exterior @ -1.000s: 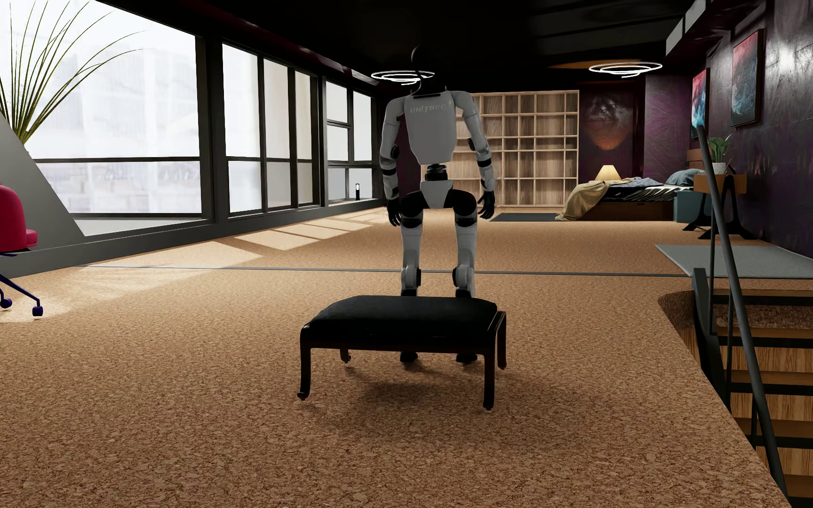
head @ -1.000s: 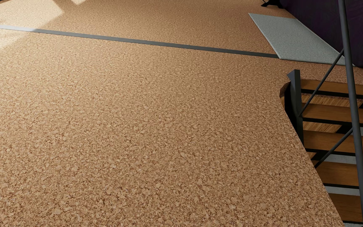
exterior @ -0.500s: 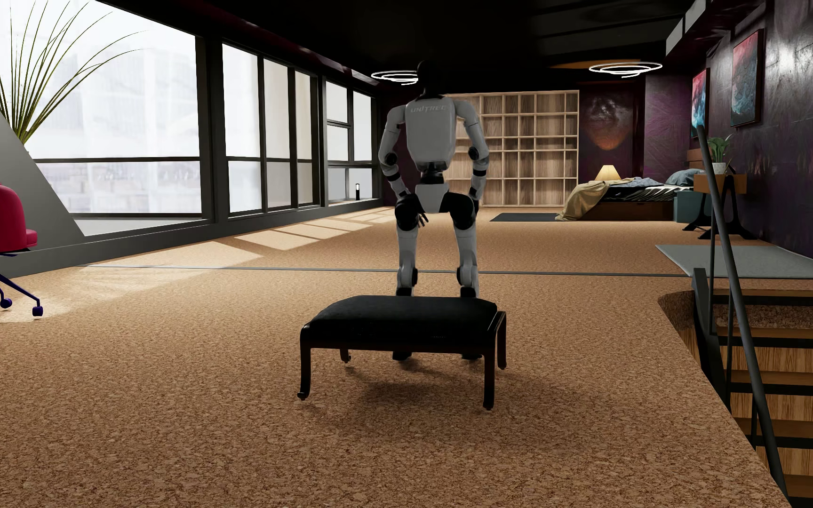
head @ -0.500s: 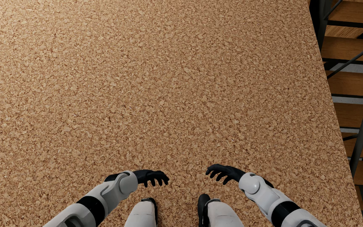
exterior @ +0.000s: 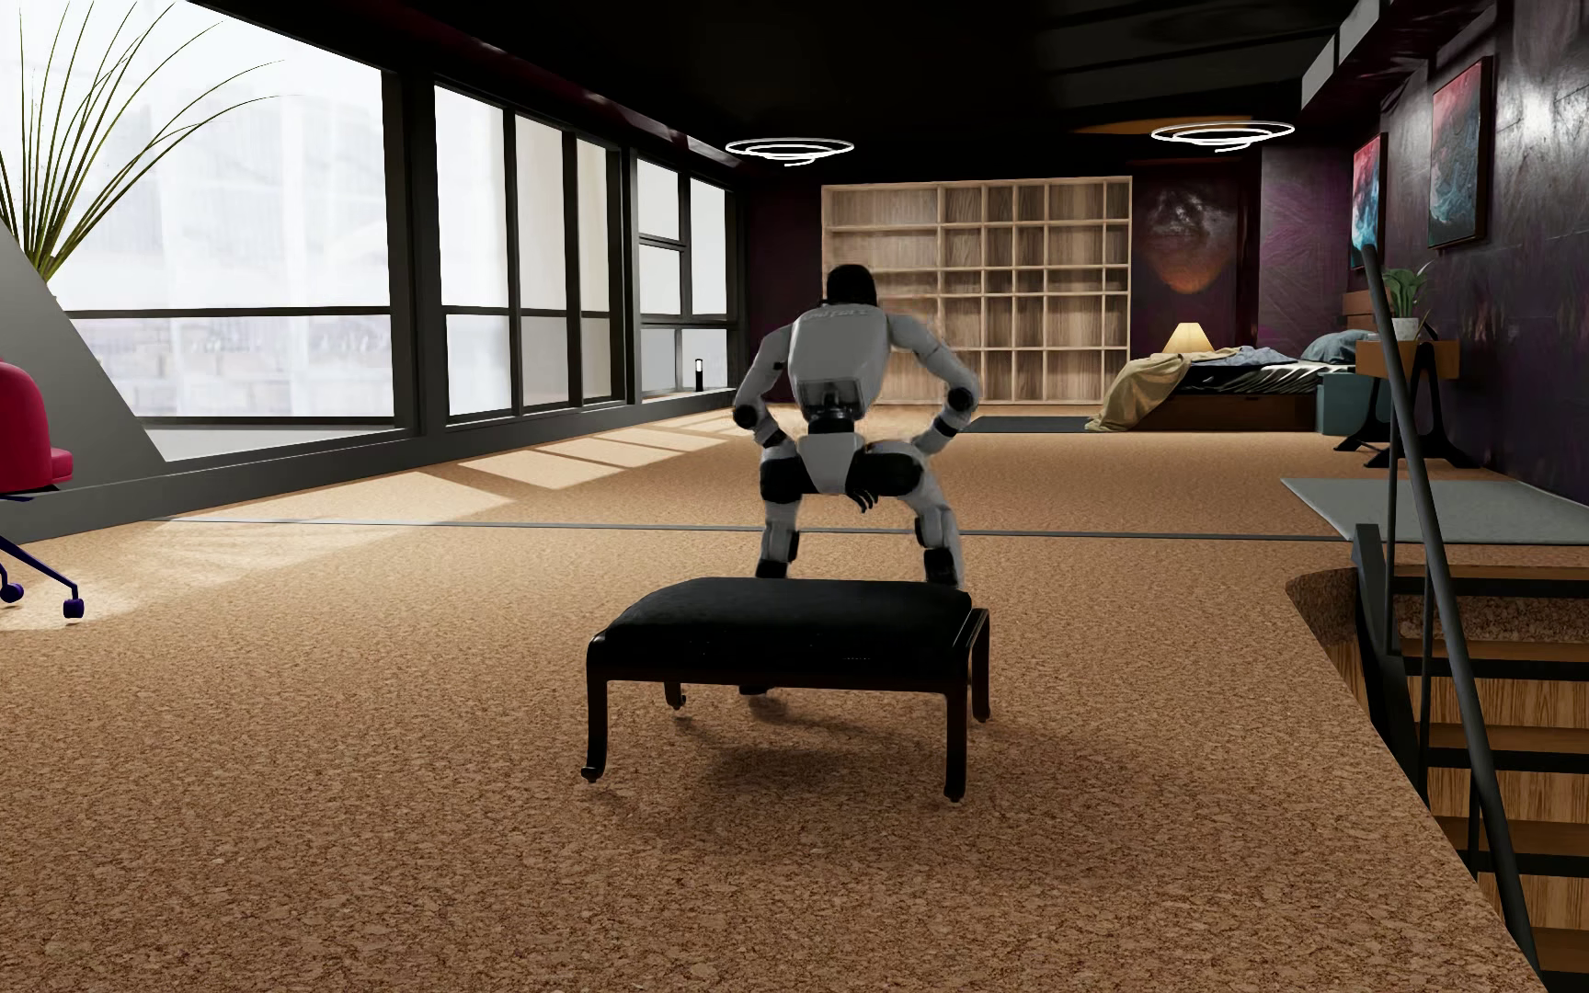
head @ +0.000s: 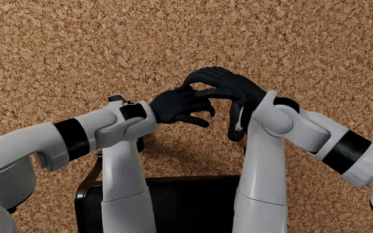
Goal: Sit down on the chair
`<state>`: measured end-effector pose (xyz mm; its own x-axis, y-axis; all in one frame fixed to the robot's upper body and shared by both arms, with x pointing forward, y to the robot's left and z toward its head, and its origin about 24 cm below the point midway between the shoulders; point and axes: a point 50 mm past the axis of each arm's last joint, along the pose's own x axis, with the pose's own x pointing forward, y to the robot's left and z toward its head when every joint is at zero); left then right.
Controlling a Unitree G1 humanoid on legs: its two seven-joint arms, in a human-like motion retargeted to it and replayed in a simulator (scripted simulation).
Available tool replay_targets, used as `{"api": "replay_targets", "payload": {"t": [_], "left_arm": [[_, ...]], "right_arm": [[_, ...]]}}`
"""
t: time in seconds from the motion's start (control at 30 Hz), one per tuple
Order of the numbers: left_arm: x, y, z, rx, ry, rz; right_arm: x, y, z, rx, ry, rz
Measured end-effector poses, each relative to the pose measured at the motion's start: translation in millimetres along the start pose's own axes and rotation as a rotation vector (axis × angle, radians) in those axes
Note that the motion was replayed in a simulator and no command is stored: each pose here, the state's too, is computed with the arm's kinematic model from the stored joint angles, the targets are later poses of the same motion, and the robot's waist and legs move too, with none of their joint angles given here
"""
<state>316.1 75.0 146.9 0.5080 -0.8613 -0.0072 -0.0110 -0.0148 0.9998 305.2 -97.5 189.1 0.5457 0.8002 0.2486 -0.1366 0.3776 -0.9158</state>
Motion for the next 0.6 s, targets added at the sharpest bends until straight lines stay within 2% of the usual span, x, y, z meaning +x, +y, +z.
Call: {"api": "replay_targets", "payload": {"t": [0.13, 0.3, 0.47, 0.6], "left_arm": [[-16, 41, 15, 0.019, -0.1, 0.176], [-30, 54, 17, 0.013, -0.087, 0.245], [-31, 35, -4, -0.046, 0.065, 0.218], [-39, -14, -31, -0.231, 0.298, 0.184]], "right_arm": [[-10, -37, 34, -0.012, -0.156, -0.146], [-19, -49, 47, -0.007, -0.196, -0.209], [-19, -32, 21, -0.001, -0.059, -0.138], [-39, 6, -22, 0.088, 0.176, -0.091]]}}
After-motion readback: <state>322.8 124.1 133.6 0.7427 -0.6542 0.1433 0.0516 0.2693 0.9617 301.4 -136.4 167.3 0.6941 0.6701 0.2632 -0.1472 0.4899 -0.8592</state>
